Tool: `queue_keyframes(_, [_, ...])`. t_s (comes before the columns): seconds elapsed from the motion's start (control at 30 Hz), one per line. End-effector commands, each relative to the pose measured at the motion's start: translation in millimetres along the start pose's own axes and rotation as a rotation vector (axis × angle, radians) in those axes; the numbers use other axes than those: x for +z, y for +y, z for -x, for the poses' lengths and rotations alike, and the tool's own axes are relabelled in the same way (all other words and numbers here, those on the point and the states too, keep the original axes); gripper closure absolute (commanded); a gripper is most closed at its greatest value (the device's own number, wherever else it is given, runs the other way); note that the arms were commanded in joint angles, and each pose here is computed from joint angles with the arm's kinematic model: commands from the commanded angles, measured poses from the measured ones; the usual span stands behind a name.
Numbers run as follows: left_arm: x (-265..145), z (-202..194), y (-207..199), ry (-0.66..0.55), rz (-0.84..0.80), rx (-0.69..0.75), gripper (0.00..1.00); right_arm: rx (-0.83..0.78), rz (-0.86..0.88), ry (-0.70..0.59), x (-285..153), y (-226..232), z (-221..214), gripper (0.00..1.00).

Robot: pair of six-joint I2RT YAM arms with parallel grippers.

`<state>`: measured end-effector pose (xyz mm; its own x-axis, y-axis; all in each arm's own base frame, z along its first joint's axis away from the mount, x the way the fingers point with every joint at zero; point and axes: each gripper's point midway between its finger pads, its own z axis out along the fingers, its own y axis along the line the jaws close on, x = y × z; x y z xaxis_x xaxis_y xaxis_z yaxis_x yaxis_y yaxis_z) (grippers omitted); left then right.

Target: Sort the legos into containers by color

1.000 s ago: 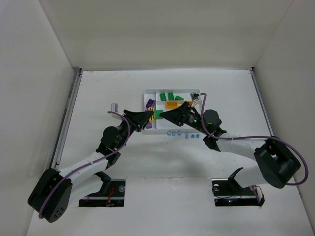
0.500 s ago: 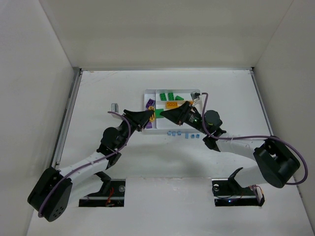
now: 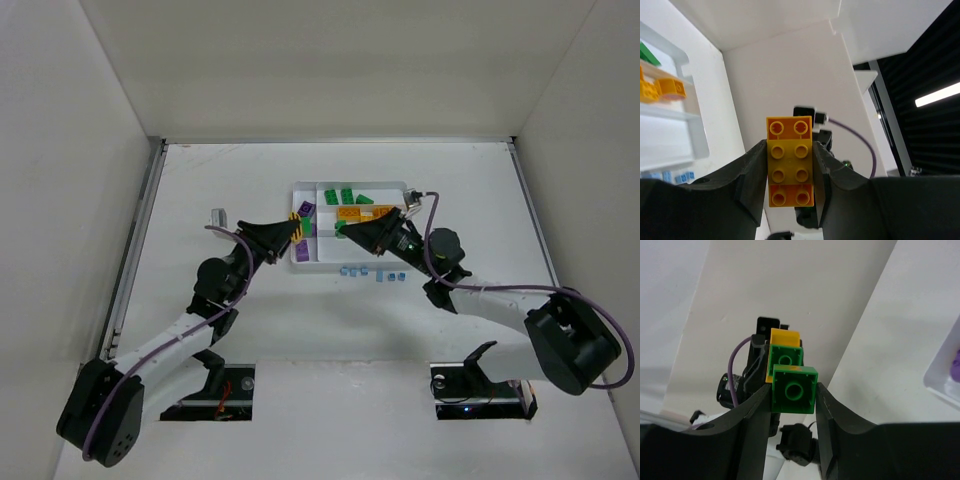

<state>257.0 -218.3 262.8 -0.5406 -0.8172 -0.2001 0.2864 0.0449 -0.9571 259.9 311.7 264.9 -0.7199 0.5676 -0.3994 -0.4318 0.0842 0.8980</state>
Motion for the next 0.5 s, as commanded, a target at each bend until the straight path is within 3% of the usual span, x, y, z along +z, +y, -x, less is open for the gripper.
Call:
queue_keyframes(0.0, [-6,21,-14,-0.050,-0.051,0.023,0.86,-0.058,0.036,-0.085,-12,10,28,0.64])
queue_keyframes(0.3, [-8,20,0,-0.048,-0.020,0.025,0.86,-0.110,-0.060,-0.120,-12,-16,51,0.64])
queue_keyframes(0.47, [-7,17,9,-0.036,0.002,0.040,0.86,-0.233,-0.366,-0.176,-7,-78,91,0.63])
